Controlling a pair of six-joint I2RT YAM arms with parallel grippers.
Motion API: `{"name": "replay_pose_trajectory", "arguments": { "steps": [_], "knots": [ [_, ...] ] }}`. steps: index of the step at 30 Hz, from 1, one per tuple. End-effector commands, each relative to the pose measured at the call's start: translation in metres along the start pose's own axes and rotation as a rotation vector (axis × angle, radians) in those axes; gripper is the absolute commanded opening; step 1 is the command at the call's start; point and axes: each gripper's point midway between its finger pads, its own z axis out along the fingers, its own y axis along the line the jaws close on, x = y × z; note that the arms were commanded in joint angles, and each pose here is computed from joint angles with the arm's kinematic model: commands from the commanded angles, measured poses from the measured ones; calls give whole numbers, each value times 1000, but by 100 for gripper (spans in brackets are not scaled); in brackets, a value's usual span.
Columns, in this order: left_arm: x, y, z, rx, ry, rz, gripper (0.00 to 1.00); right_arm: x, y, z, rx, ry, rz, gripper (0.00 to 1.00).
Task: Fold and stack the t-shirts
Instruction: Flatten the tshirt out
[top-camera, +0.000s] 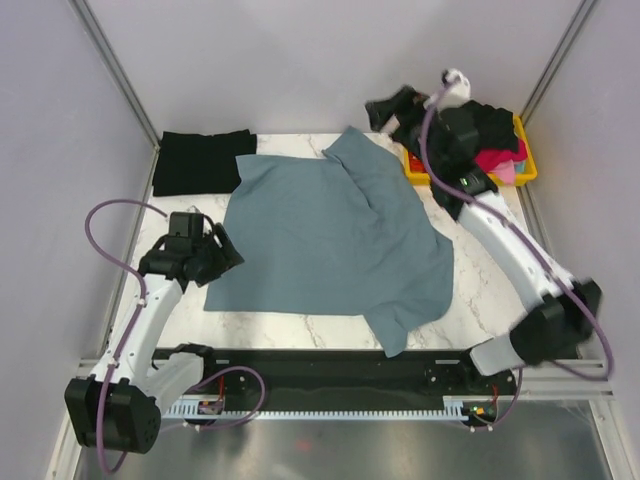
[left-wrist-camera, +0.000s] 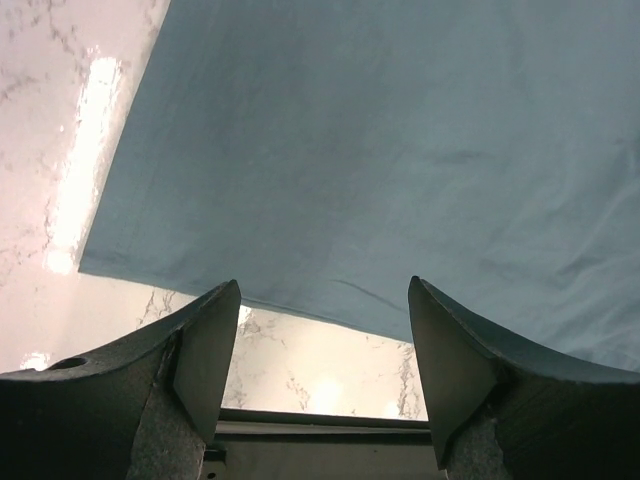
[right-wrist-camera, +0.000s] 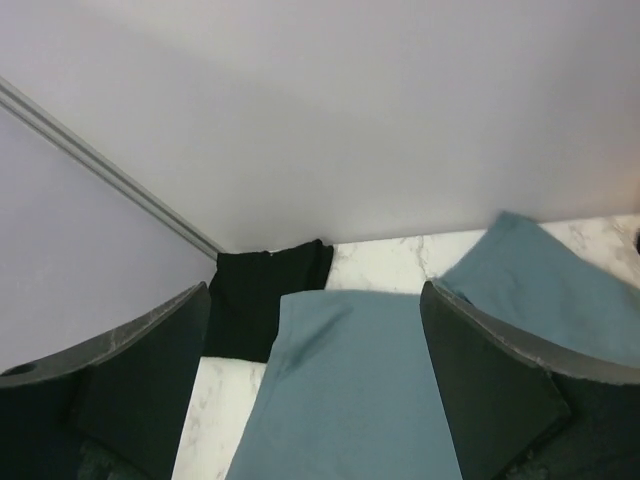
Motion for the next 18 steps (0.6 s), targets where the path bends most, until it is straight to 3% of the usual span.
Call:
{"name": "replay_pose_trajectory", "arguments": {
  "steps": [1, 2, 4, 5, 6, 7, 8, 11, 12, 14, 18],
  "knots": [
    [15, 10, 14, -68, 57, -104, 76, 141, -100, -93, 378, 406, -11, 93],
    [18, 10, 16, -66, 68, -118, 76, 147, -83, -121, 372, 416, -29, 93],
    [24, 5, 24, -48, 91, -178, 76, 216, -76, -187, 409, 596, -90, 93],
    [29, 1, 26, -23, 110, -203, 76, 219, -73, -207, 428, 593, -109, 92],
    [41, 6, 31, -35, 134, -225, 75, 245, -89, -244, 505, 681, -146, 91],
    [45, 5, 33, -31, 133, -255, 75, 265, -73, -271, 472, 738, -174, 91],
    [46, 10, 32, -50, 107, -261, 75, 271, -69, -286, 501, 723, -126, 90],
    [52, 29, 32, -104, 49, -277, 74, 295, -77, -358, 530, 794, -221, 88],
    [58, 36, 34, -121, 48, -283, 74, 294, -92, -376, 609, 779, -221, 86],
    [58, 36, 31, -103, 29, -287, 74, 298, -88, -403, 592, 802, -247, 82],
    [56, 29, 26, -67, 21, -275, 73, 291, -86, -421, 636, 749, -328, 81]
  ]
}}
